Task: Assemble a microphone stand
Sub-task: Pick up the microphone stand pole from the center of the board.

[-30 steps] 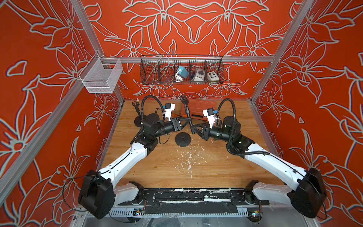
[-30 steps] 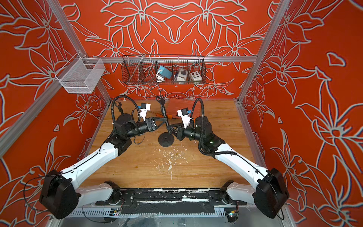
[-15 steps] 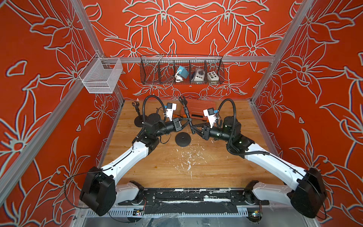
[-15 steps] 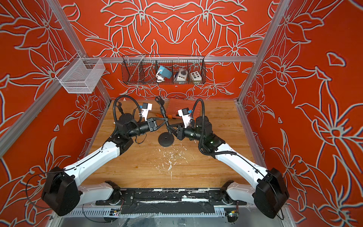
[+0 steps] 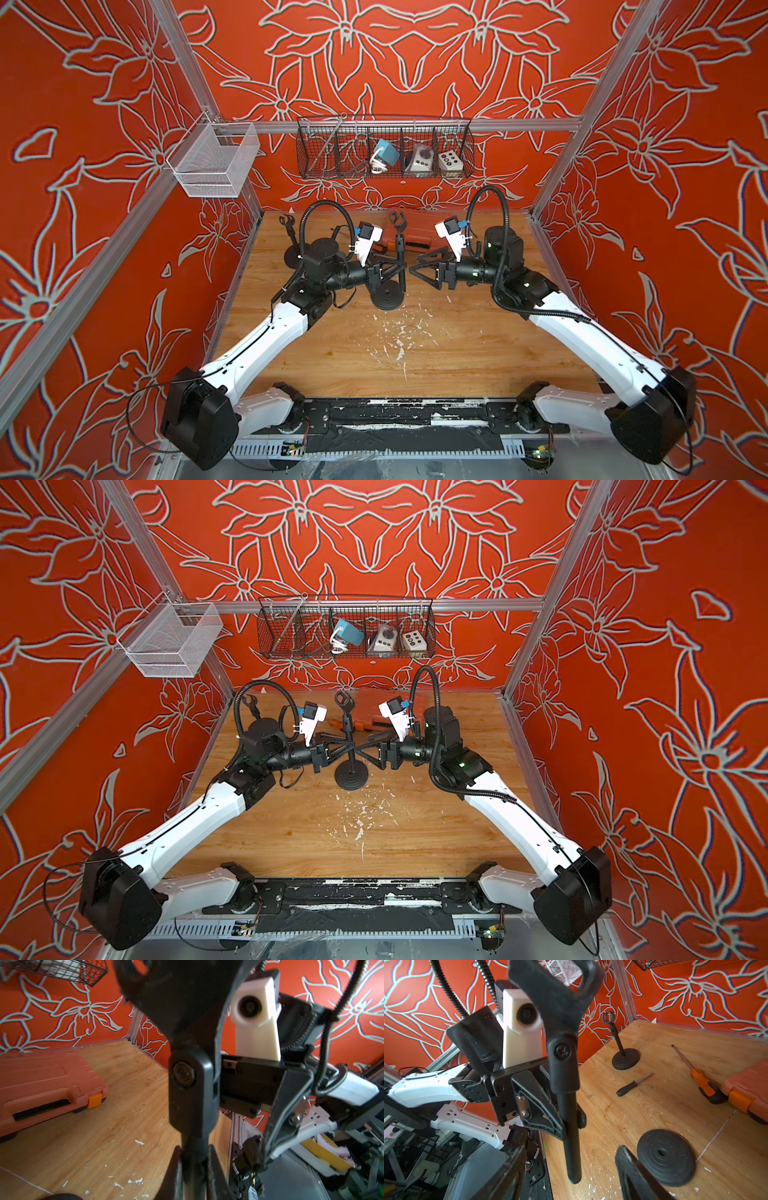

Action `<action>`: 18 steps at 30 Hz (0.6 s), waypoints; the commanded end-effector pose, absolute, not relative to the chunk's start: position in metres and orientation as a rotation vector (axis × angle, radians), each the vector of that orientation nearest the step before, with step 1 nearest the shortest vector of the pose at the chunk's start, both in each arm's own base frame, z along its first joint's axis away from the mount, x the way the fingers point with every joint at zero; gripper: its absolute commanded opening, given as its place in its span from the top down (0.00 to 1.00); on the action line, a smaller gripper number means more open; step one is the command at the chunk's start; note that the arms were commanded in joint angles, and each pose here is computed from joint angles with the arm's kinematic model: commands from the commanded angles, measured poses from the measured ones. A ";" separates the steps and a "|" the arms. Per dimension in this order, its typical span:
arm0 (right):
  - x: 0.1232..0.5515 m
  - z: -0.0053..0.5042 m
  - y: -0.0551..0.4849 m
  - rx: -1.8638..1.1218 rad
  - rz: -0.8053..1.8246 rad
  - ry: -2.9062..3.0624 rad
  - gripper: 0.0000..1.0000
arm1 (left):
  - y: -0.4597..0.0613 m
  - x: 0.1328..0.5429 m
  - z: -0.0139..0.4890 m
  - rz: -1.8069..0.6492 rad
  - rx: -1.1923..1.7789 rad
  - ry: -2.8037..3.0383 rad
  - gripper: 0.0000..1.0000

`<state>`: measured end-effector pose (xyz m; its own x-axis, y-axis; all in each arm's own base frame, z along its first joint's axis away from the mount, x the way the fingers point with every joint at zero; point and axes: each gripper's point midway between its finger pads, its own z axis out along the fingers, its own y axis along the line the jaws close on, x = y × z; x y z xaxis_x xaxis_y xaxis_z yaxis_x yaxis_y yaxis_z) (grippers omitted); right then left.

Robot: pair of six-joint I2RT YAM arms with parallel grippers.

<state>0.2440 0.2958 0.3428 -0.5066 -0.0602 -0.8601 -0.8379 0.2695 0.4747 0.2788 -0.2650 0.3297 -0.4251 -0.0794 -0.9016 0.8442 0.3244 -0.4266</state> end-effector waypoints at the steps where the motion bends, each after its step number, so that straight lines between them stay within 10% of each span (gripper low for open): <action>1: 0.235 0.355 0.298 -0.946 1.361 1.736 0.32 | -0.270 0.262 0.340 -1.226 0.878 1.563 1.00; 18: 0.259 0.381 0.318 -1.005 1.383 1.631 0.62 | -0.276 0.263 0.325 -1.253 0.939 1.616 1.00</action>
<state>0.2579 0.3153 0.3615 -0.4608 -0.1168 -0.8798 -0.8847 0.1395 0.4449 0.2648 -0.2728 0.3149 -0.3915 0.0476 -0.9190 0.8973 0.2411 -0.3698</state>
